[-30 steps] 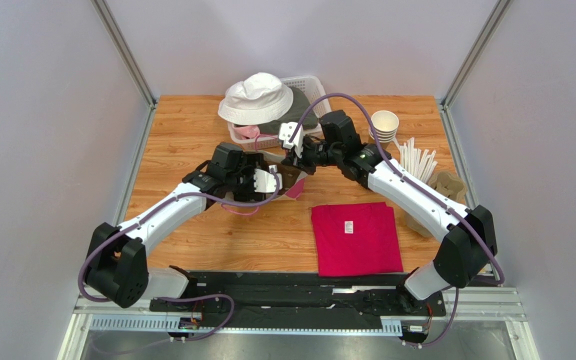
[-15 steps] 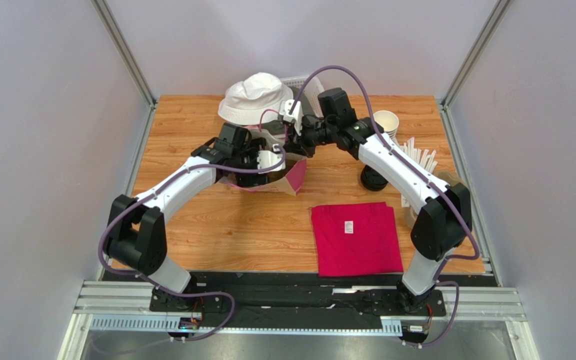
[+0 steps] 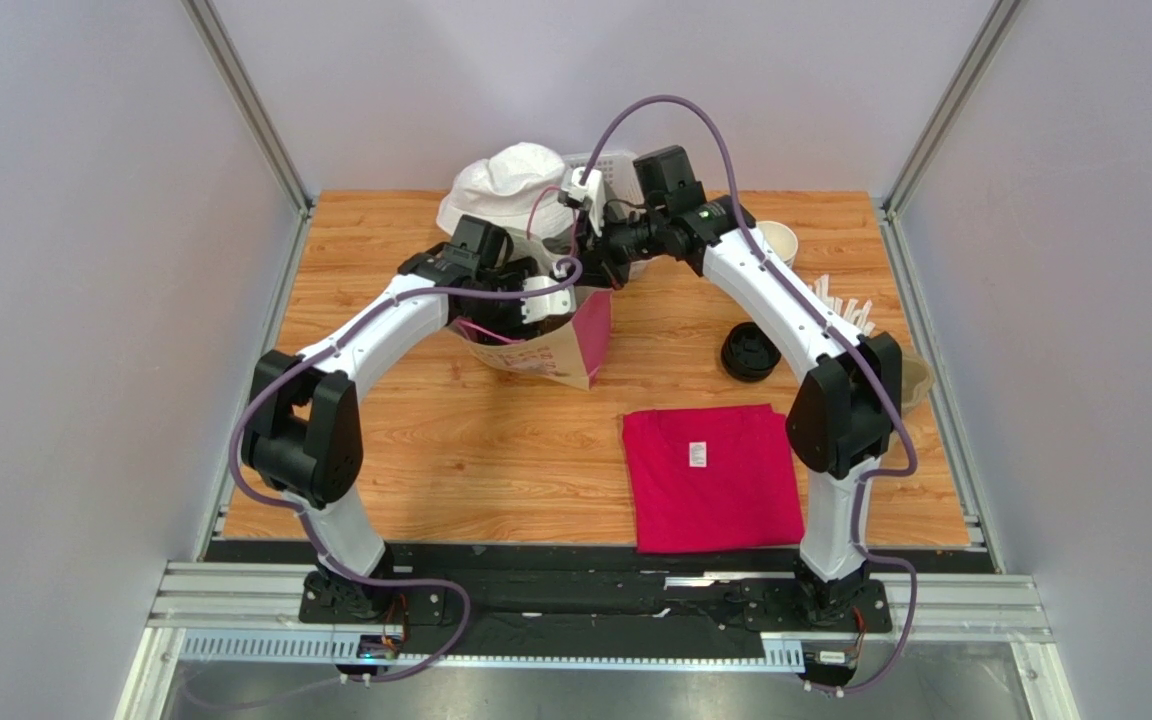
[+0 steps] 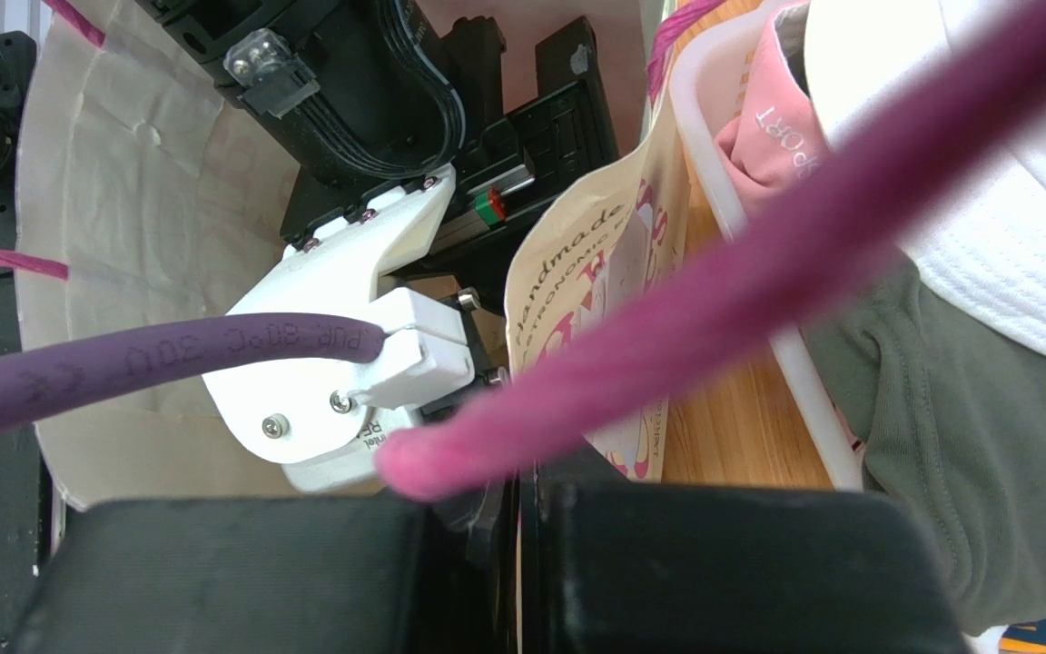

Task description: Pack the takeout coffee

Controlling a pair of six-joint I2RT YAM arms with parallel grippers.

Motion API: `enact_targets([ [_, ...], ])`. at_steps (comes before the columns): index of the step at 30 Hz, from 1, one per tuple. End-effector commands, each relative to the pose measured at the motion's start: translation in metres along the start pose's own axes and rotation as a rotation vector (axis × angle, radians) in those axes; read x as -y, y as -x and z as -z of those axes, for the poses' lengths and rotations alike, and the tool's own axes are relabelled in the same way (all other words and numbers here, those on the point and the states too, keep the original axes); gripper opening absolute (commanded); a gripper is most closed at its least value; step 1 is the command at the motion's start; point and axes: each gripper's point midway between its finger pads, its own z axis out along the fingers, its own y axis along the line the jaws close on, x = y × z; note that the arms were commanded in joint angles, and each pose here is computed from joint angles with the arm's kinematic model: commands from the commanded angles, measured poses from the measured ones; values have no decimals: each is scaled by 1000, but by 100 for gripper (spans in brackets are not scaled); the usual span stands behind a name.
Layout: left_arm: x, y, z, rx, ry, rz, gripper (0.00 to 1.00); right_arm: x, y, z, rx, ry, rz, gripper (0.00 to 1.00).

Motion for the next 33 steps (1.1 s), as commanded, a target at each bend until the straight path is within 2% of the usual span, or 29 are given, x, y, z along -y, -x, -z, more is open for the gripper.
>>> enact_targets([
  [1, 37, -51, -22, -170, -161, 80, 6, -18, -8, -5, -26, 90, -99, 0],
  [6, 40, -66, -32, -224, -174, 75, 2, -12, -17, -8, -47, 84, -126, 0],
  [25, 61, -104, -47, -375, -266, 75, 2, 7, -35, -7, -80, 54, -141, 0],
  [28, 59, -105, -46, -386, -262, 77, 6, 8, -33, -7, -74, 56, -140, 0],
  [31, 53, -94, -39, -340, -242, 94, 19, 7, -31, -6, -71, 60, -136, 0],
  [32, 51, -89, -37, -324, -233, 101, 27, 7, -31, -5, -71, 59, -134, 0],
  [33, 44, -80, -31, -296, -210, 104, 31, 6, -30, -5, -72, 62, -131, 0],
])
